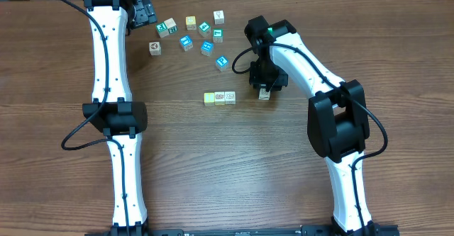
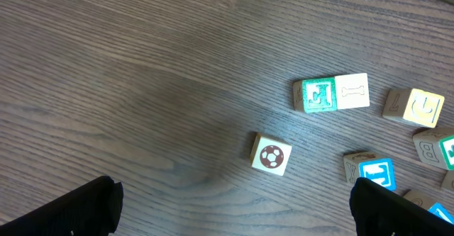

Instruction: Form a horizontal line

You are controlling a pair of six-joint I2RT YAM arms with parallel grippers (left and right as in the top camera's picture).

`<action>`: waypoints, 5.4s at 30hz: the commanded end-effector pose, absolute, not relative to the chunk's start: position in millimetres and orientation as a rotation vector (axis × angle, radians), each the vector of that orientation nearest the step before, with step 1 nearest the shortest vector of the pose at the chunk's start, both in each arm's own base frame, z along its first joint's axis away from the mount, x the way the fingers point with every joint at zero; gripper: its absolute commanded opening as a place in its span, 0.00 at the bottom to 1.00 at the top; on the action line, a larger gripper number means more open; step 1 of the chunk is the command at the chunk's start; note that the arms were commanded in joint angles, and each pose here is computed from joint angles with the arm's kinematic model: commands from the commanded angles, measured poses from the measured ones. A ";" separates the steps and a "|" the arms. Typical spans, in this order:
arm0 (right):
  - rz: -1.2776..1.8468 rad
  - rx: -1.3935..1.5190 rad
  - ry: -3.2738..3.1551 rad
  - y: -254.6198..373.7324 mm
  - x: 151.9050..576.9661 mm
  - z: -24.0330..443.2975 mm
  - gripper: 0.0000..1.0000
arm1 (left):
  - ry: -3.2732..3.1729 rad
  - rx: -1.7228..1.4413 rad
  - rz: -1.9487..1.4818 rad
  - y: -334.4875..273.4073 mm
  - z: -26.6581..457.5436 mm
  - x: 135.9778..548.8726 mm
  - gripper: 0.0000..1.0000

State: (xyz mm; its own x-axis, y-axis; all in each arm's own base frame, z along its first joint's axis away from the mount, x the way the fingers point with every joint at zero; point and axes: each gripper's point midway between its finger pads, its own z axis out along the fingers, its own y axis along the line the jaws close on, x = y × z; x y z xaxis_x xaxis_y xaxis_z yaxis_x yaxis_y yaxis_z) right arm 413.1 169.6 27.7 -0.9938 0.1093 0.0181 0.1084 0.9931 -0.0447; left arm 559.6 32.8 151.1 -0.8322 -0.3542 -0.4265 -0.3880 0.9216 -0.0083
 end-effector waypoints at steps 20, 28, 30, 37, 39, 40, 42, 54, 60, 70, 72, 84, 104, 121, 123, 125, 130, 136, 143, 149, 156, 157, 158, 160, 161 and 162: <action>0.084 -0.160 -3.078 167.9 400.3 27.7 0.34 | 2.606 -0.523 0.112 35.3 172.8 559.3 1.00; 0.027 -0.162 -3.069 174.6 399.4 27.5 0.33 | 2.606 -0.523 0.112 35.3 172.8 559.3 1.00; 0.027 -0.162 -3.069 174.6 399.4 27.5 0.34 | 2.605 -0.523 0.112 35.3 172.8 559.4 1.00; 0.016 -0.169 -3.066 175.7 399.0 27.6 0.30 | 2.605 -0.523 0.112 35.3 172.8 559.4 1.00; 0.017 -0.169 -3.066 175.6 399.0 27.6 0.28 | 2.605 -0.523 0.112 35.3 172.8 559.4 1.00; 0.016 -0.169 -3.068 175.8 399.4 27.5 0.27 | 2.605 -0.523 0.112 35.3 172.8 559.4 1.00; 0.012 -0.169 -3.071 176.4 400.4 27.9 0.27 | 2.606 -0.523 0.112 35.3 172.8 559.3 1.00; -0.096 -0.141 -3.068 196.8 399.7 33.0 0.23 | 2.605 -0.523 0.112 35.3 172.8 559.4 1.00; -0.147 -0.127 -3.051 203.5 396.9 33.6 0.26 | 2.605 -0.523 0.112 35.3 172.8 559.4 1.00; -0.160 -0.127 -3.051 205.1 397.4 33.8 0.30 | 2.605 -0.523 0.112 35.3 172.8 559.4 1.00; -0.162 -0.126 -3.054 205.4 398.0 33.8 0.30 | 2.605 -0.523 0.112 35.3 172.8 559.4 1.00; -0.191 -0.125 -3.070 209.1 402.7 33.9 0.34 | 2.606 -0.523 0.112 35.3 172.8 559.3 1.00; -0.214 -0.166 -3.252 203.2 450.7 36.0 0.42 | 2.606 -0.523 0.112 35.3 172.8 559.3 1.00; -0.091 -0.172 -3.104 162.9 421.5 32.2 0.04 | 2.605 -0.523 0.112 35.3 172.8 559.4 1.00; -0.085 -0.158 -3.096 165.9 417.8 31.4 0.04 | 2.605 -0.523 0.112 35.3 172.8 559.4 1.00; -0.081 -0.144 -3.091 169.2 414.7 30.4 0.04 | 2.605 -0.523 0.112 35.3 172.8 559.4 1.00; -0.074 -0.109 -3.082 177.7 408.3 30.3 0.04 | 2.605 -0.523 0.112 35.3 172.8 559.4 1.00; -0.065 -0.076 -3.072 185.5 401.7 30.4 0.04 | 2.605 -0.523 0.112 35.3 172.8 559.4 1.00; -0.110 -0.073 -3.052 191.7 397.8 31.0 0.04 | 2.605 -0.523 0.112 35.3 172.8 559.4 1.00; -0.109 -0.071 -3.066 192.1 400.9 30.8 0.05 | 2.605 -0.523 0.112 35.3 172.8 559.4 1.00; -0.040 -0.069 -3.101 184.5 407.1 29.5 0.07 | 2.605 -0.523 0.112 35.3 172.8 559.4 1.00; -0.041 -0.069 -3.104 184.7 407.6 28.7 0.08 | 2.605 -0.523 0.112 35.3 172.8 559.4 1.00; -0.041 -0.069 -3.103 184.6 407.4 27.8 0.08 | 2.605 -0.523 0.112 35.3 172.8 559.4 1.00; -0.041 -0.069 -3.102 184.3 406.4 22.6 0.08 | 2.605 -0.523 0.112 35.3 172.8 559.4 1.00; -0.041 -0.069 -3.101 184.1 405.9 20.6 0.08 | 2.605 -0.523 0.112 35.3 172.8 559.4 1.00; -0.040 -0.069 -3.100 184.0 405.5 18.7 0.07 | 2.605 -0.523 0.112 35.3 172.8 559.4 1.00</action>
